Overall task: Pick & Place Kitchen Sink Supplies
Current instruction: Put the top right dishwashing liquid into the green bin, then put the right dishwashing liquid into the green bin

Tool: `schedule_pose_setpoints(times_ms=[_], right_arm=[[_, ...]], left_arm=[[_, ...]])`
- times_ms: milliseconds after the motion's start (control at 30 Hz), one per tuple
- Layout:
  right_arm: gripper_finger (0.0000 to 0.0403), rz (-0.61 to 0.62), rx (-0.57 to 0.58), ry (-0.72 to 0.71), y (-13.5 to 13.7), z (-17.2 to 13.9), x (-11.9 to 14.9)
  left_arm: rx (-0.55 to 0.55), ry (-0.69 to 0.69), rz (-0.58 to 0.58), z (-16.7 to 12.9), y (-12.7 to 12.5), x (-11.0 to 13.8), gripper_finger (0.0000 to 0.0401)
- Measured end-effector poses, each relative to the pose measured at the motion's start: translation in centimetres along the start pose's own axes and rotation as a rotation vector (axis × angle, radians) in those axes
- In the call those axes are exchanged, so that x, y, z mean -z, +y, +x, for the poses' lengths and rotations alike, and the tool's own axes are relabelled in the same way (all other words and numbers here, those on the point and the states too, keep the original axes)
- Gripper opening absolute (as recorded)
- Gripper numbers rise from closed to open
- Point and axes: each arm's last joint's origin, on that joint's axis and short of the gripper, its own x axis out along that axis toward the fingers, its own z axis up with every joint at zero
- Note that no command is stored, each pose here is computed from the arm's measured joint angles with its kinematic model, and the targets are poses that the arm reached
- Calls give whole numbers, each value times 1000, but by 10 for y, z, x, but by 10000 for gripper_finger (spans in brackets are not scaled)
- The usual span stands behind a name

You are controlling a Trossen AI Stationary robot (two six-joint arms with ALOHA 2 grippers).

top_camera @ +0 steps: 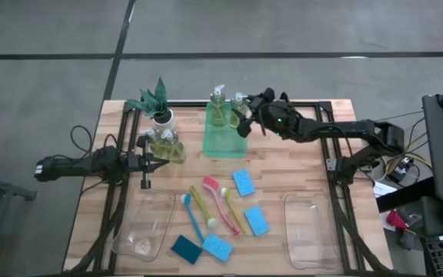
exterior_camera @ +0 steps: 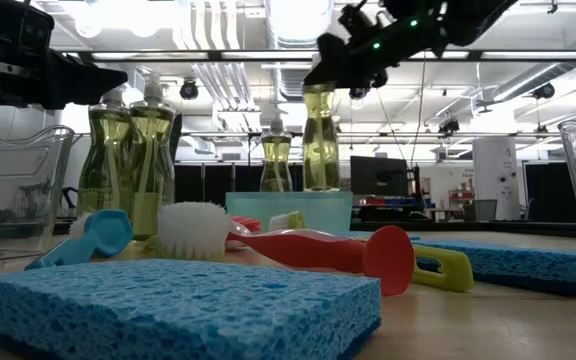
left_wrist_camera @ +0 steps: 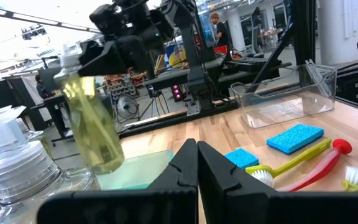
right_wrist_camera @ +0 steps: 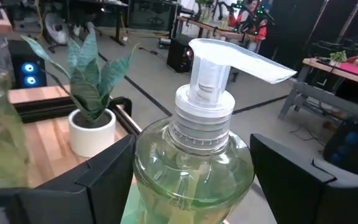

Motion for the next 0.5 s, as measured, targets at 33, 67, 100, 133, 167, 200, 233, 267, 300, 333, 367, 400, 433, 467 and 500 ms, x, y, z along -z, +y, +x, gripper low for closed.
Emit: schedule_pose_setpoints(times_ms=[33,67,100,133,167,200,233,267,300,333,367,400,433,467,500], right_arm=[[290,-3,6,10,-1,4,1],[288,-6,10,17,-1,8,2],[286,-4,15,16,-2,12,3],[284,-4,12,24,-2,15,5],[281,-24,16,40,-2,18,9],[278,-30,21,48,-2,22,12],[273,-36,24,52,-2,25,14],[268,-35,29,51,-4,27,14],[262,-33,33,47,-5,28,14],[256,-36,37,50,-5,30,16],[251,-38,33,54,-5,31,17],[245,-40,27,64,-5,32,20],[239,-43,21,72,-4,33,23],[235,-44,17,73,-3,33,23],[232,-45,13,73,-3,33,23]], left_arm=[[0,0,0,0,0,0,0],[0,0,0,0,0,0,0],[0,0,0,0,0,0,0],[0,0,0,0,0,0,0],[0,0,0,0,0,0,0],[0,0,0,0,0,0,0],[1,0,0,0,0,0,0],[1,0,0,0,0,0,0],[1,0,0,0,0,0,0],[1,0,0,0,0,0,0],[1,0,0,0,0,0,0],[1,0,0,0,0,0,0],[1,0,0,0,0,0,0],[1,0,0,0,0,0,0],[1,0,0,0,0,0,0]])
